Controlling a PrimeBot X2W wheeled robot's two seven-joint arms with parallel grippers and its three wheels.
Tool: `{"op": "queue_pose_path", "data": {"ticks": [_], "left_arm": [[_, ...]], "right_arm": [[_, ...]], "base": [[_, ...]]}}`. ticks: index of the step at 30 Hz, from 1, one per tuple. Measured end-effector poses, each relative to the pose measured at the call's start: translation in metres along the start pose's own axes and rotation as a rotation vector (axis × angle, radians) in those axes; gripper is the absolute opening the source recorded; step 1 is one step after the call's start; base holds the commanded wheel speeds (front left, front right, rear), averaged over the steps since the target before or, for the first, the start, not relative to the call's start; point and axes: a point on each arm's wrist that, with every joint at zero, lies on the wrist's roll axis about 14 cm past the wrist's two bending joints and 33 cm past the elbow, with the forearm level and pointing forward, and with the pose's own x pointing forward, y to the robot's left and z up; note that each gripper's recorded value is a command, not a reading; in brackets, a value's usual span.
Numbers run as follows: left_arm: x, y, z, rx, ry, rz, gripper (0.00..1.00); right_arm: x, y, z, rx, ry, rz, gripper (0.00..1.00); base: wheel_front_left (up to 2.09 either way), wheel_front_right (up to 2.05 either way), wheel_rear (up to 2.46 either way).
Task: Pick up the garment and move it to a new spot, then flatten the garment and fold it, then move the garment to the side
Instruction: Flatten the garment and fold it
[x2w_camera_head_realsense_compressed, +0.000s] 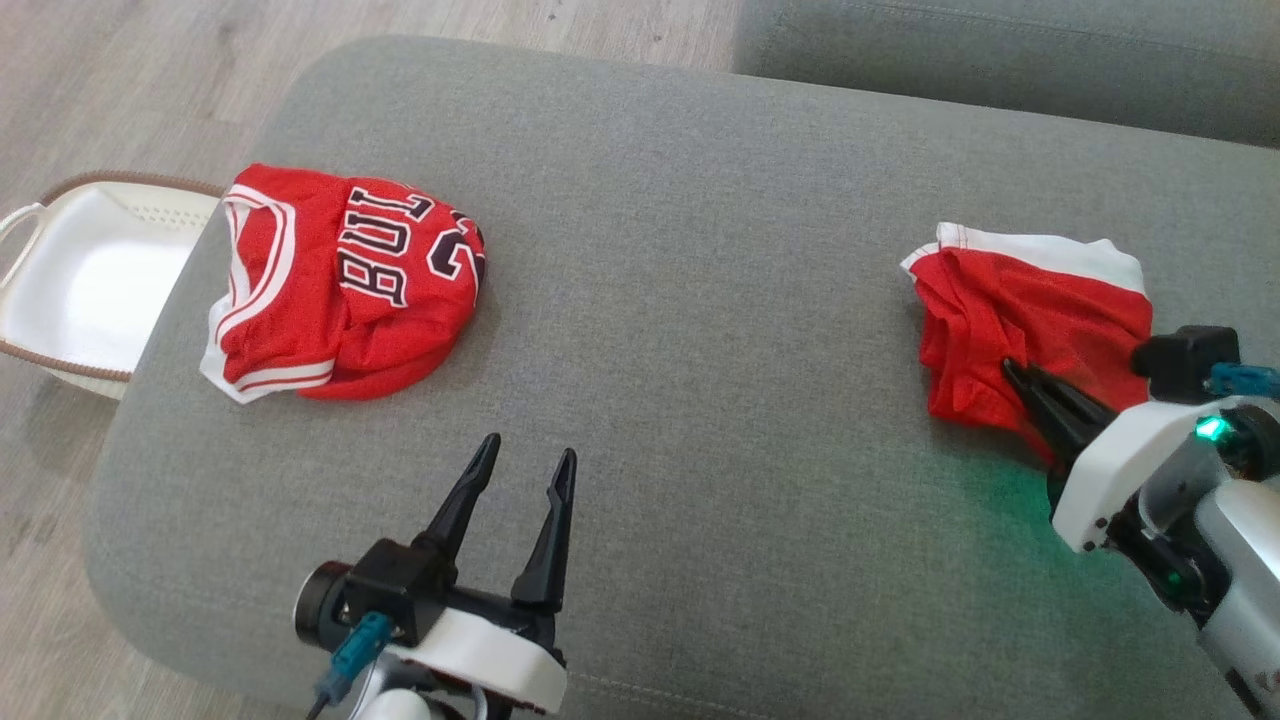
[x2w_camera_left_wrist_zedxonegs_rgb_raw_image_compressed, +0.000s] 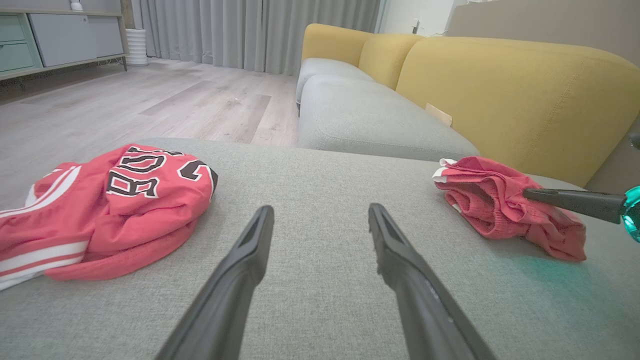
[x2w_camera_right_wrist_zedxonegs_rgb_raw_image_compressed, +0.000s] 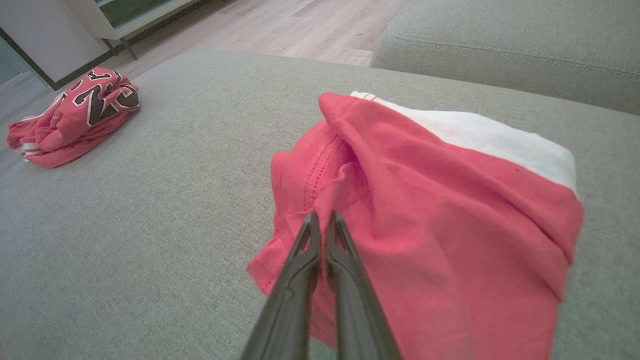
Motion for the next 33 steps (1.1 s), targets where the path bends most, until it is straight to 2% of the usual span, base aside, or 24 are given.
{"op": "queue_pose_path", "data": {"ticks": [2,3,5,6,8,15,16,17,23,33], "left_arm": [[0.0,-0.001,-0.001,-0.001,0.003,-0.004,1.0],[0.0,-0.001,-0.001,-0.001,0.004,-0.005,1.0],[0.0,0.0,-0.001,-0.001,0.005,-0.003,1.0],[0.0,0.0,-0.002,-0.001,0.006,-0.002,1.0],[0.0,0.001,-0.002,0.0,0.006,0.001,1.0],[-0.002,0.002,0.0,0.001,0.001,0.004,1.0],[-0.002,0.002,0.0,0.001,-0.001,0.003,1.0],[-0.003,0.001,0.0,0.001,-0.002,0.002,1.0],[-0.003,0.0,0.003,0.002,-0.01,-0.006,1.0],[-0.015,-0.004,-0.002,0.007,-0.003,-0.014,1.0]], "right_arm": [[0.0,0.0,0.002,0.006,-0.008,-0.001,0.17],[0.001,0.0,0.002,0.008,-0.01,0.0,0.07],[0.002,0.001,0.003,0.012,-0.013,0.003,0.22],[0.003,0.002,0.003,0.013,-0.013,0.004,0.18],[0.004,0.004,0.003,0.013,-0.013,0.01,0.0],[0.001,0.021,0.001,0.004,-0.01,0.051,0.02],[0.001,0.023,-0.001,0.003,-0.001,0.054,0.46],[0.0,0.023,-0.003,0.004,0.005,0.054,1.0],[-0.007,0.014,0.003,0.053,-0.045,0.024,1.0],[-0.048,-0.041,0.018,0.093,-0.196,-0.181,1.0]], "base": [[0.0,0.0,0.0],[0.0,0.0,0.0],[0.0,0.0,0.0],[0.0,0.0,0.0],[0.0,0.0,0.0],[0.0,0.0,0.0],[0.0,0.0,0.0],[0.0,0.0,0.0],[0.0,0.0,0.0],[0.0,0.0,0.0]]}}
